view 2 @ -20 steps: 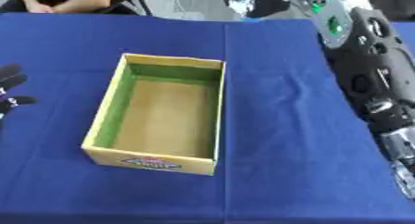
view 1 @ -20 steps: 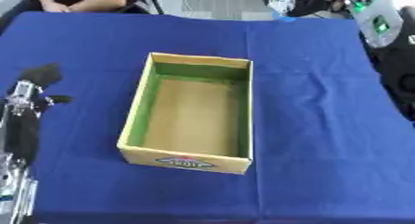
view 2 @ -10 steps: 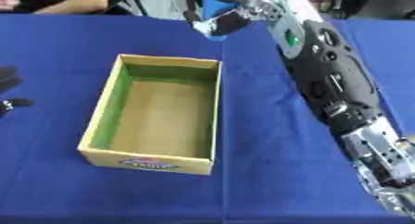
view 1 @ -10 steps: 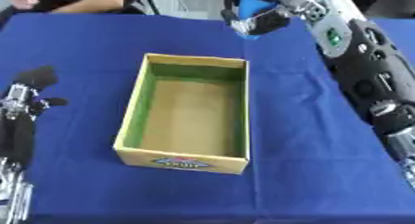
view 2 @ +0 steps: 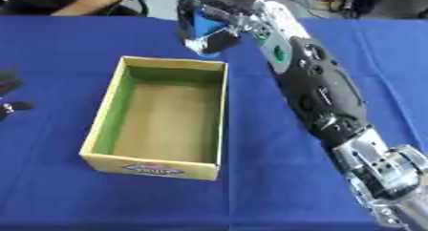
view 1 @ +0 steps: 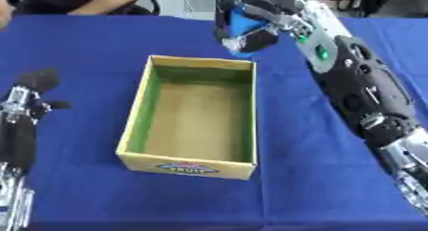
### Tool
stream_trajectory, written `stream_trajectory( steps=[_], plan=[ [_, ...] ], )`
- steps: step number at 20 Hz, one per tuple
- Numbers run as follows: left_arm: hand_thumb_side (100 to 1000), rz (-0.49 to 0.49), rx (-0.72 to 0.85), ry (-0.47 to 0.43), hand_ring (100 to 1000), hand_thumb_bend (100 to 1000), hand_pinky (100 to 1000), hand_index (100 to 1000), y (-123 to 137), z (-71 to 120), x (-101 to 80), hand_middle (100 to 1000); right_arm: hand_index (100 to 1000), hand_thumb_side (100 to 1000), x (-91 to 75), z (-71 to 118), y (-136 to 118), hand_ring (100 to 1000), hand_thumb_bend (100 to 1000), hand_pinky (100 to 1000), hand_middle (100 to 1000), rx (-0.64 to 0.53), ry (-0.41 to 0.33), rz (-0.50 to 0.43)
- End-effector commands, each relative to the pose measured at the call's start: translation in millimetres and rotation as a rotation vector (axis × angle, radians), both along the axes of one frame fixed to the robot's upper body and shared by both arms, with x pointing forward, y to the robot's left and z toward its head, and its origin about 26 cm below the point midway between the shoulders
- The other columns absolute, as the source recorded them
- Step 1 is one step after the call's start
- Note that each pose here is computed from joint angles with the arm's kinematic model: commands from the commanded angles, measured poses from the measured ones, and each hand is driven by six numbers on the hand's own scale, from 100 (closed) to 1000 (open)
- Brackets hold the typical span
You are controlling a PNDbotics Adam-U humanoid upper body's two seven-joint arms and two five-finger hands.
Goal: Pick up objects on the table and place them in the box.
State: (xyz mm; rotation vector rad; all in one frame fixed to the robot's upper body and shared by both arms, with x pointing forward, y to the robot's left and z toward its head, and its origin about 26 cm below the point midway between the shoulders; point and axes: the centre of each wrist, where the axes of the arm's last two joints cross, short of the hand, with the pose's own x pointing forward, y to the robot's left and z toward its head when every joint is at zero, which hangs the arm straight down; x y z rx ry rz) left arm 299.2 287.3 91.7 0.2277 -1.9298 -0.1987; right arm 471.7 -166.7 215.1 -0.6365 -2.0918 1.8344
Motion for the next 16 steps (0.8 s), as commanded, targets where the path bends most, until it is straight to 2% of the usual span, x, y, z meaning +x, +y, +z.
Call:
stream_trajectory(
  steps=[1, 5, 7, 8, 11, 12, 13, 16],
  plan=[
    [1000, -0.017, 0.003, -0.028, 871, 428, 633, 811, -2.6, 7.9, 2.1, 870, 521, 360, 0.3, -6.0, 8.7, 221, 100, 221, 329, 0.029, -0.001, 0.001],
    [1000, -0.022, 0.001, -0.029, 871, 428, 633, 810, -3.9, 8.1, 2.5, 870, 537, 380, -1.0, -25.1, 20.0, 234, 100, 221, 328, 0.075, 0.01, -0.017],
    [1000, -0.024, 0.0, -0.029, 871, 428, 633, 810, -4.2, 8.1, 2.7, 871, 570, 428, -2.3, -33.6, 25.6, 259, 100, 233, 348, 0.106, -0.004, -0.029],
    [1000, -0.024, 0.0, -0.029, 872, 428, 633, 810, -4.3, 8.1, 2.7, 871, 608, 457, -2.8, -37.3, 27.7, 300, 100, 252, 387, 0.119, -0.013, -0.033],
    [1000, -0.026, 0.0, -0.029, 872, 428, 634, 810, -4.6, 8.1, 2.8, 871, 756, 566, -4.9, -49.7, 33.1, 465, 100, 427, 542, 0.14, -0.028, -0.024],
    [1000, -0.026, 0.0, -0.029, 872, 428, 634, 810, -4.6, 8.1, 2.8, 871, 847, 628, -5.3, -53.1, 33.8, 557, 100, 545, 647, 0.138, -0.029, -0.018],
    [1000, -0.027, 0.0, -0.029, 872, 427, 634, 809, -4.6, 8.1, 2.8, 871, 900, 676, -5.7, -57.3, 34.3, 629, 100, 638, 718, 0.127, -0.025, -0.011],
    [1000, -0.026, 0.001, -0.028, 873, 427, 634, 809, -4.5, 7.9, 2.8, 871, 1000, 839, -6.2, -66.5, 33.2, 843, 100, 911, 898, 0.094, -0.008, 0.005]
  ],
)
